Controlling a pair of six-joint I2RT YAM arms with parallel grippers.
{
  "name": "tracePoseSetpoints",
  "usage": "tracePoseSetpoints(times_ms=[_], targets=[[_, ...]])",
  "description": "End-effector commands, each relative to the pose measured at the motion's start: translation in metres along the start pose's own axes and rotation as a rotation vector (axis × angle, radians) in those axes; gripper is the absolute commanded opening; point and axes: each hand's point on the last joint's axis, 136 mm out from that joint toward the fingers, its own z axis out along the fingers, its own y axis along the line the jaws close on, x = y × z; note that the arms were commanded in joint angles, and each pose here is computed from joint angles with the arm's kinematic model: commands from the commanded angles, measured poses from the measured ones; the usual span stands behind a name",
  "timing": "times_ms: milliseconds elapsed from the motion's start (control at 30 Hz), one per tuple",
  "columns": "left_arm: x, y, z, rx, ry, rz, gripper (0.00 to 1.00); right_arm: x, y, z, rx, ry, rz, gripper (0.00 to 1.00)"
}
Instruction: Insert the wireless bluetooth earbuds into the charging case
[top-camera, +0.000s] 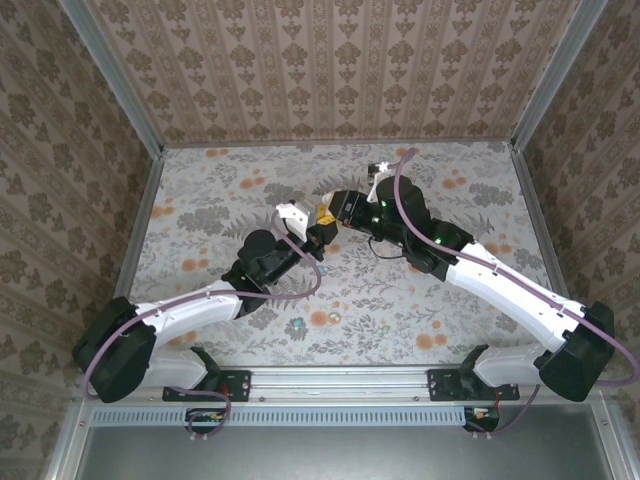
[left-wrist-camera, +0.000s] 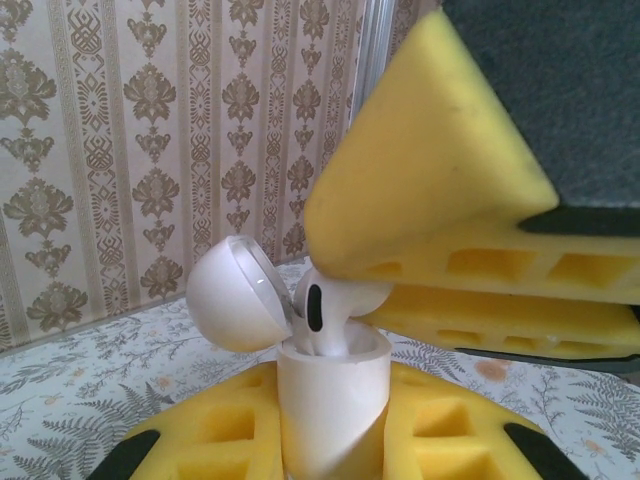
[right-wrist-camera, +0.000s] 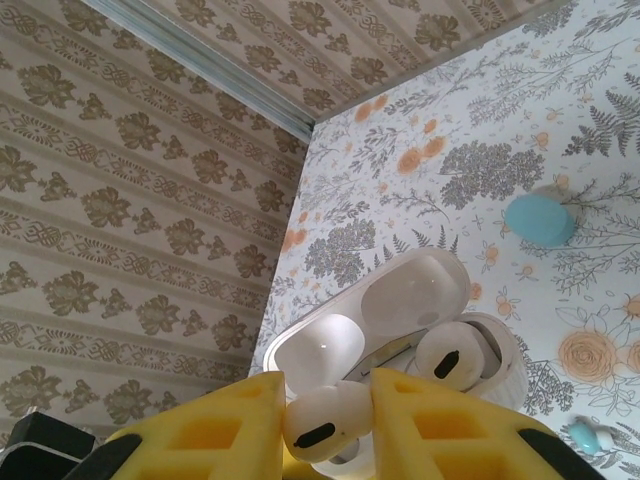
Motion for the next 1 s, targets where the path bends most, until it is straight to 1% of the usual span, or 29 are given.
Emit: tracePoseSetpoints(times_ms=[0,100,267,367,567,733,800,867,967], targets=[[-0.035,-0.006,0.003,0.011,-0.104,0.021,0.05,0.007,0.001,0.002,0.02,0.031,-0.002,0.29],[-0.036,-0.006,0.002,0.014,-0.109,0.022,0.05,0.004,-0.003,-0.003,0.047,0.015,-0.018,0.29],[-0.036,-0.008,0.003,0.025,-0.109,0.027,0.05,-0.002,0.0,-0.009,0.065,0.004,-0.044,0.34],[-0.035,-0.009,0.003,0.031,-0.105,0.026,0.05,-0.004,0.001,-0.01,0.065,0.006,-0.049,0.38],[-0.033,-0.009,0.002,0.033,-0.098,0.028,0.05,-0.009,0.009,-0.017,0.05,-0.001,-0.058,0.4],[-0.029,-0.009,-0.002,0.031,-0.085,0.037,0.05,-0.021,0.02,-0.034,0.026,-0.032,-0.083,0.43],[-0.027,-0.009,-0.003,0.032,-0.077,0.041,0.05,-0.025,0.025,-0.041,0.013,-0.046,-0.098,0.42],[-0.026,-0.009,-0.005,0.034,-0.071,0.047,0.05,-0.029,0.028,-0.048,0.007,-0.055,-0.107,0.39],[-0.027,-0.011,-0.007,0.043,-0.069,0.055,0.05,-0.029,0.031,-0.052,-0.01,-0.052,-0.119,0.31]])
